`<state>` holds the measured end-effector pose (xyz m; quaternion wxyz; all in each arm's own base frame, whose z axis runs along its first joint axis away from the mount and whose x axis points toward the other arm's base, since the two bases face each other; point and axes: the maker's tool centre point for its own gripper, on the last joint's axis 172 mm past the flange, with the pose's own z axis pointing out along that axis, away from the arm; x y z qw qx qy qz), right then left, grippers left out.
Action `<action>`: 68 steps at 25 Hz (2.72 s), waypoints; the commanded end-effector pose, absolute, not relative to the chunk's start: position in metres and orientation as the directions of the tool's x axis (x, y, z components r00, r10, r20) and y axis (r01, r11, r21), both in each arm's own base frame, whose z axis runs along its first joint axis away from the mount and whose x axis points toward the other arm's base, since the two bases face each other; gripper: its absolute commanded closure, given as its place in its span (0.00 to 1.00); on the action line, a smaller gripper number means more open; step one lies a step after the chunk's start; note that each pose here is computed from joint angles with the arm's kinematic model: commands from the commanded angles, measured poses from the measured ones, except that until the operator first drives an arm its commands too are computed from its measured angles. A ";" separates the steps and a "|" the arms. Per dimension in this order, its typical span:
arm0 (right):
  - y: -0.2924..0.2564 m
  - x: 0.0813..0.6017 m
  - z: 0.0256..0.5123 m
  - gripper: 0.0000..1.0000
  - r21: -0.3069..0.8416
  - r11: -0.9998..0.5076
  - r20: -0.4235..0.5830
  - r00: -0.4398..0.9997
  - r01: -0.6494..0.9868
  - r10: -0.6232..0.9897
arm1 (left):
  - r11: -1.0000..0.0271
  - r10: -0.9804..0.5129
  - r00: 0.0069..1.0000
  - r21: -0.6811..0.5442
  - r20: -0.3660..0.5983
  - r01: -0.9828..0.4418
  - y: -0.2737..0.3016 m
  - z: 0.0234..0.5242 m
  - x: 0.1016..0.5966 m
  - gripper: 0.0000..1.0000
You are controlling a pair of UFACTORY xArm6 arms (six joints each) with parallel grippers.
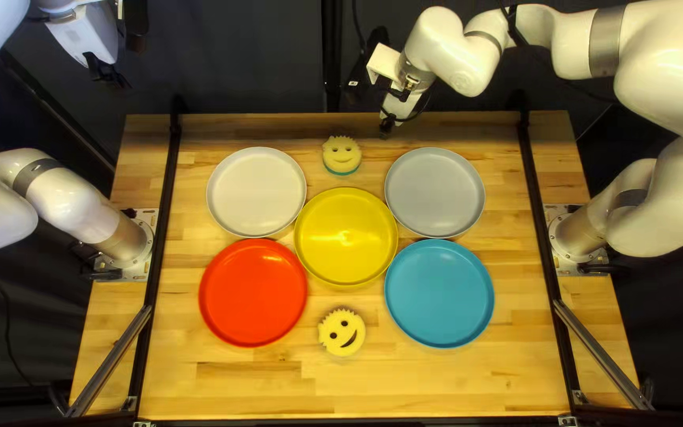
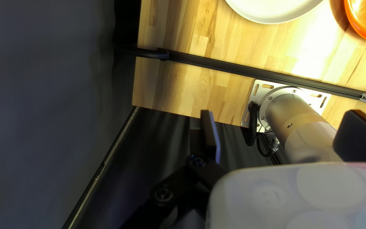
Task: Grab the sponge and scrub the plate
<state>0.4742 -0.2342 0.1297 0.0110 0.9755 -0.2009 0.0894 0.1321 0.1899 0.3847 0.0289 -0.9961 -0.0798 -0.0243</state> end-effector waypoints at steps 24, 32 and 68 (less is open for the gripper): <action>-0.244 0.532 0.044 0.00 -0.141 -0.889 0.139 0.880 -0.436 -0.454 | -0.986 0.158 0.986 -0.054 0.053 0.160 0.190 0.385 0.132 0.00; -0.237 0.539 0.031 0.00 -0.154 -0.893 0.126 0.887 -0.424 -0.443 | -0.986 0.158 0.986 -0.054 0.053 0.160 0.190 0.385 0.132 0.00; -0.251 0.532 0.064 0.00 -0.209 -0.858 0.110 0.860 -0.470 -0.498 | -0.986 0.158 0.986 -0.054 0.053 0.160 0.190 0.385 0.132 0.00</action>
